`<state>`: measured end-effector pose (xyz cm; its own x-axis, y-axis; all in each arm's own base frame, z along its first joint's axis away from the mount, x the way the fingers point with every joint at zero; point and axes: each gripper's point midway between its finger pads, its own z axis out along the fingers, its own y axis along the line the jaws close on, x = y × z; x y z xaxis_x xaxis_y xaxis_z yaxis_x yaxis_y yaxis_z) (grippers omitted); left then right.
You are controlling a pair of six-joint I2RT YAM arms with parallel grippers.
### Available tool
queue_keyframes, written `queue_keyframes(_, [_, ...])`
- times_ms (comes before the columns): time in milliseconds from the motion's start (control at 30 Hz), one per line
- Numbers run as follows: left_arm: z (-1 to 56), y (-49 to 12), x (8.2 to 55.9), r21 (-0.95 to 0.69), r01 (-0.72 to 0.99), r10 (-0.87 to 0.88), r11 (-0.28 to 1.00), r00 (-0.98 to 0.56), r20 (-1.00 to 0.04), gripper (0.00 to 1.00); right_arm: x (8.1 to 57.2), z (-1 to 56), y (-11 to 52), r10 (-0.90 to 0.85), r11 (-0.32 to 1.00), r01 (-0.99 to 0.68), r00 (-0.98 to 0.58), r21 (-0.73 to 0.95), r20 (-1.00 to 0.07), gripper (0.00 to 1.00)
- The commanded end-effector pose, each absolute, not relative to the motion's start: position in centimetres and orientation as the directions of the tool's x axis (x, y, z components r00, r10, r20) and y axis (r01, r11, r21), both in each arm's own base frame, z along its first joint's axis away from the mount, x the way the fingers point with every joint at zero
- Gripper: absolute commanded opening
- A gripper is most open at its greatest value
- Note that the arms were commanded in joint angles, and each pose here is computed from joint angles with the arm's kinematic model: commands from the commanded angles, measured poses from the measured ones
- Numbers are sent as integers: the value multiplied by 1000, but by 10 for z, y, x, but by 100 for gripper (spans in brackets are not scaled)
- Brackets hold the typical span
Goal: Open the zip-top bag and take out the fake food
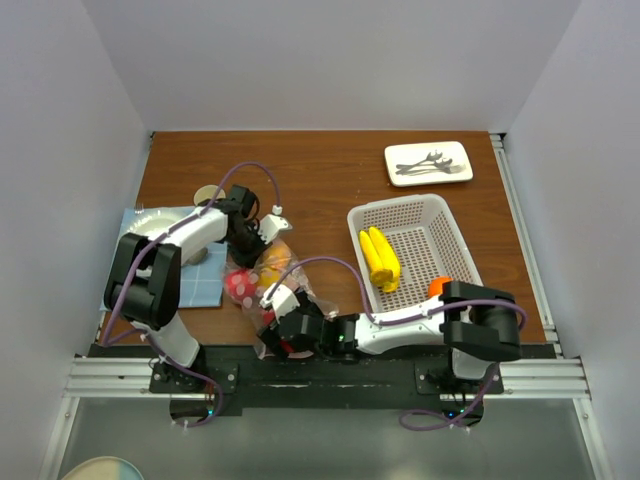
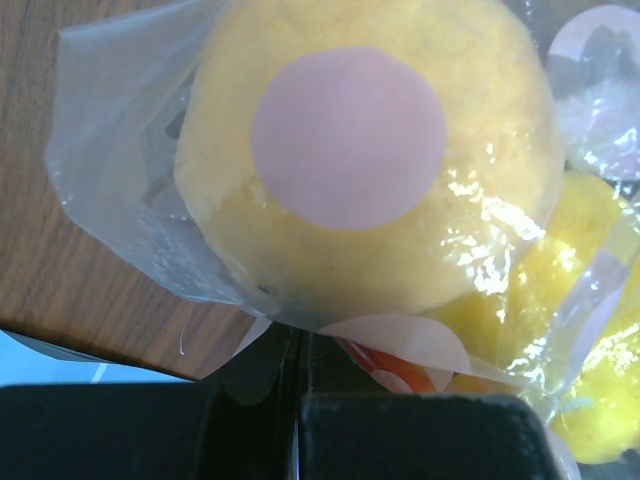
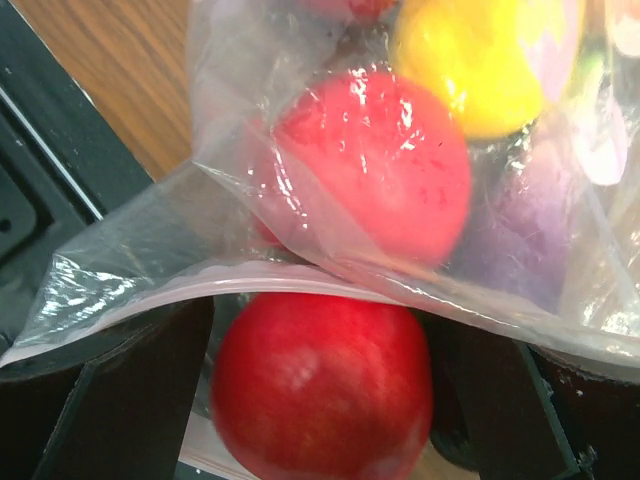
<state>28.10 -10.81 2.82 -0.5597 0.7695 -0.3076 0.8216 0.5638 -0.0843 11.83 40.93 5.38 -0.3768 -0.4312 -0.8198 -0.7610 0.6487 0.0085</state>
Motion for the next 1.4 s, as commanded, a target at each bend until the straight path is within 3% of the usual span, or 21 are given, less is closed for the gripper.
queue_keyframes(0, [38, -114, 278, -82, 841, 778, 535, -528, -340, 0, 122, 65, 398, -379, 679, -734, -378, 24, -845, 99])
queue_keyframes(167, [33, -114, 281, -83, 837, 775, 541, -534, -337, 0, 114, 56, 358, -385, 689, -724, -412, 40, -826, 99])
queue_keyframes(267, [30, -114, 284, -80, 834, 774, 546, -538, -333, 0, 111, 58, 353, -390, 681, -730, -417, 47, -821, 87])
queue_keyframes(300, [29, -113, 286, -72, 834, 775, 547, -538, -333, 0, 110, 59, 353, -392, 679, -733, -418, 49, -820, 75])
queue_keyframes(367, [27, -111, 286, -69, 833, 777, 550, -539, -325, 0, 107, 64, 354, -397, 668, -742, -418, 56, -817, 63])
queue_keyframes(400, [26, -110, 286, -64, 831, 777, 552, -541, -322, 0, 107, 67, 354, -398, 664, -746, -416, 56, -818, 48])
queue_keyframes(467, [24, -108, 288, -59, 830, 777, 555, -543, -319, 0, 105, 88, 354, -384, 646, -760, -405, 71, -830, 36])
queue_keyframes(500, [23, -106, 289, -59, 827, 776, 560, -548, -314, 0, 105, 99, 353, -369, 643, -762, -397, 78, -840, 25])
queue_keyframes(600, [23, -104, 293, -61, 823, 771, 565, -553, -316, 0, 108, 143, 340, -295, 644, -758, -366, 99, -883, 8])
queue_keyframes(767, [29, -106, 298, -61, 819, 763, 570, -555, -331, 0, 119, 197, 300, -245, 683, -728, -302, 57, -922, 11])
queue_keyframes(867, [34, -112, 298, -85, 818, 753, 569, -560, -344, 0, 142, 217, 262, -208, 781, -625, -245, -10, -947, 11])
queue_keyframes(1000, [39, -116, 297, -94, 817, 747, 568, -561, -357, 0, 190, 213, 174, -193, 958, -251, -208, -139, -959, 0])
queue_keyframes(1033, [39, -116, 296, -96, 817, 748, 569, -562, -354, 0, 196, 212, 159, -121, 982, -169, -232, -83, -965, 0])
queue_keyframes(1133, [36, -113, 294, -88, 818, 753, 568, -560, -345, 0, 206, 204, 127, -52, 999, -3, -246, -53, -968, 0])
queue_keyframes(1233, [34, -112, 291, -90, 817, 754, 569, -562, -340, 0, 208, 201, 115, -18, 996, 79, -247, -39, -969, 11])
queue_keyframes(1267, [34, -112, 291, -90, 819, 754, 567, -560, -342, 0, 209, 197, 117, -35, 995, 85, -263, -59, -964, 43])
queue_keyframes(1333, [34, -113, 291, -92, 818, 753, 568, -561, -344, 0, 212, 197, 123, -45, 994, 79, -282, -70, -958, 70])
queue_keyframes(1367, [35, -113, 291, -94, 817, 750, 569, -563, -347, 0, 213, 190, 131, -82, 993, 54, -310, -104, -947, 98])
